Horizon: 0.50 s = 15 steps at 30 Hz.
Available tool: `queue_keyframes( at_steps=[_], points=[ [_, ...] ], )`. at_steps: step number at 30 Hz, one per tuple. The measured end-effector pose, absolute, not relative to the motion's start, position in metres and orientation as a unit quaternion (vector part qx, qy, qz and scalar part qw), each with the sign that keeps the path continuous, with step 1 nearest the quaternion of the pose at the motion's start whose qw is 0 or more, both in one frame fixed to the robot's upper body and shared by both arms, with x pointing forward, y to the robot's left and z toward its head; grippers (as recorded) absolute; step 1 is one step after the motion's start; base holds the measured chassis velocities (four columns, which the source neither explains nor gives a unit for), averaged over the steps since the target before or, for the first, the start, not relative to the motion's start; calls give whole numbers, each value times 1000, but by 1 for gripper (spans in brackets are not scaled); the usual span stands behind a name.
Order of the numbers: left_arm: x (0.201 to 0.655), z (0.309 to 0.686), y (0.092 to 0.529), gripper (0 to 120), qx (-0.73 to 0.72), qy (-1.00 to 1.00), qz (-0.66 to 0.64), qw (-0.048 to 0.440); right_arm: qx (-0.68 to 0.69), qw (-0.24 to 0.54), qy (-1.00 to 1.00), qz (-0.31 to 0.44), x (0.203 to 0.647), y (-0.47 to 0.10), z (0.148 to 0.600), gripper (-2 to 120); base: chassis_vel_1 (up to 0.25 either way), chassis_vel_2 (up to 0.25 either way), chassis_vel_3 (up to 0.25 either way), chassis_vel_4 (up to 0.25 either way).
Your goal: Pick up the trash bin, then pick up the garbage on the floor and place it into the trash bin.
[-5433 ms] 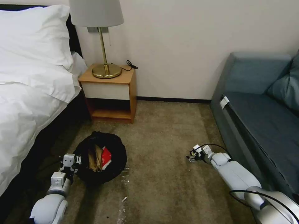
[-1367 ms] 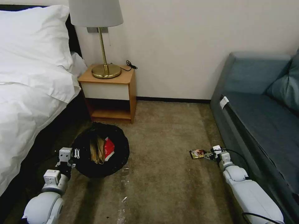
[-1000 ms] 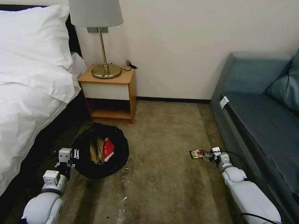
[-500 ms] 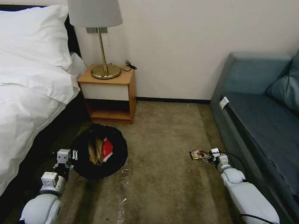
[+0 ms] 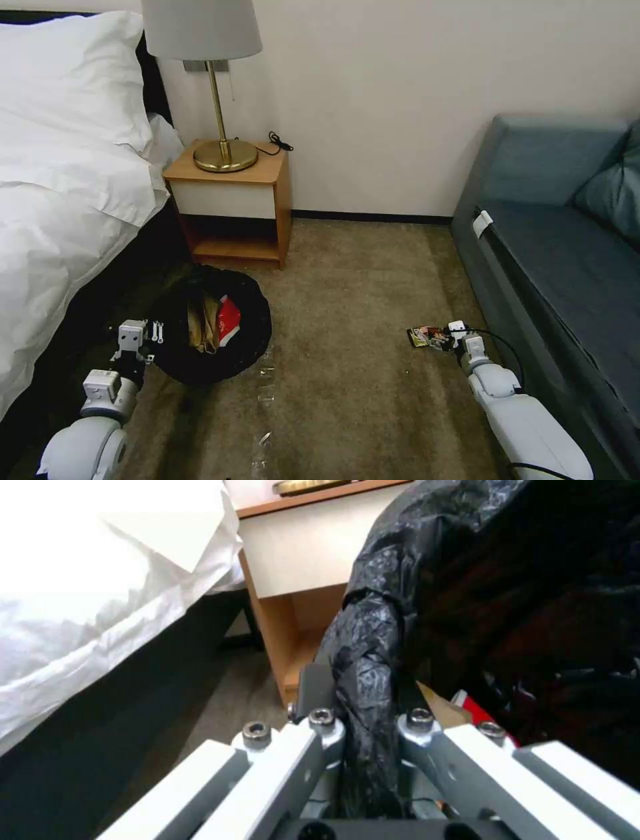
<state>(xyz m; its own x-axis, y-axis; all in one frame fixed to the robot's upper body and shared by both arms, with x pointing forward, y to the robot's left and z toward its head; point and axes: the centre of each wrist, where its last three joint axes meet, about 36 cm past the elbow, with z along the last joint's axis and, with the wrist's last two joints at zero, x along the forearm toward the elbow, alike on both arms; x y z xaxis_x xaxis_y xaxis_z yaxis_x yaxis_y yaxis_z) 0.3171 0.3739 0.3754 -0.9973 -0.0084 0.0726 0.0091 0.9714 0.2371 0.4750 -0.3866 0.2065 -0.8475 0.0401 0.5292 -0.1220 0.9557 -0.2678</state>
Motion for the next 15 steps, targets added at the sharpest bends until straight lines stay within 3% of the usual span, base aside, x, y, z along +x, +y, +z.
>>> queue_keyframes(
  at_steps=[15],
  points=[
    [321, 375, 376, 3, 1, -992, -118, 34, 22, 278, -950, 141, 476, -380, 202, 100, 0, 0, 0, 0]
  ],
)
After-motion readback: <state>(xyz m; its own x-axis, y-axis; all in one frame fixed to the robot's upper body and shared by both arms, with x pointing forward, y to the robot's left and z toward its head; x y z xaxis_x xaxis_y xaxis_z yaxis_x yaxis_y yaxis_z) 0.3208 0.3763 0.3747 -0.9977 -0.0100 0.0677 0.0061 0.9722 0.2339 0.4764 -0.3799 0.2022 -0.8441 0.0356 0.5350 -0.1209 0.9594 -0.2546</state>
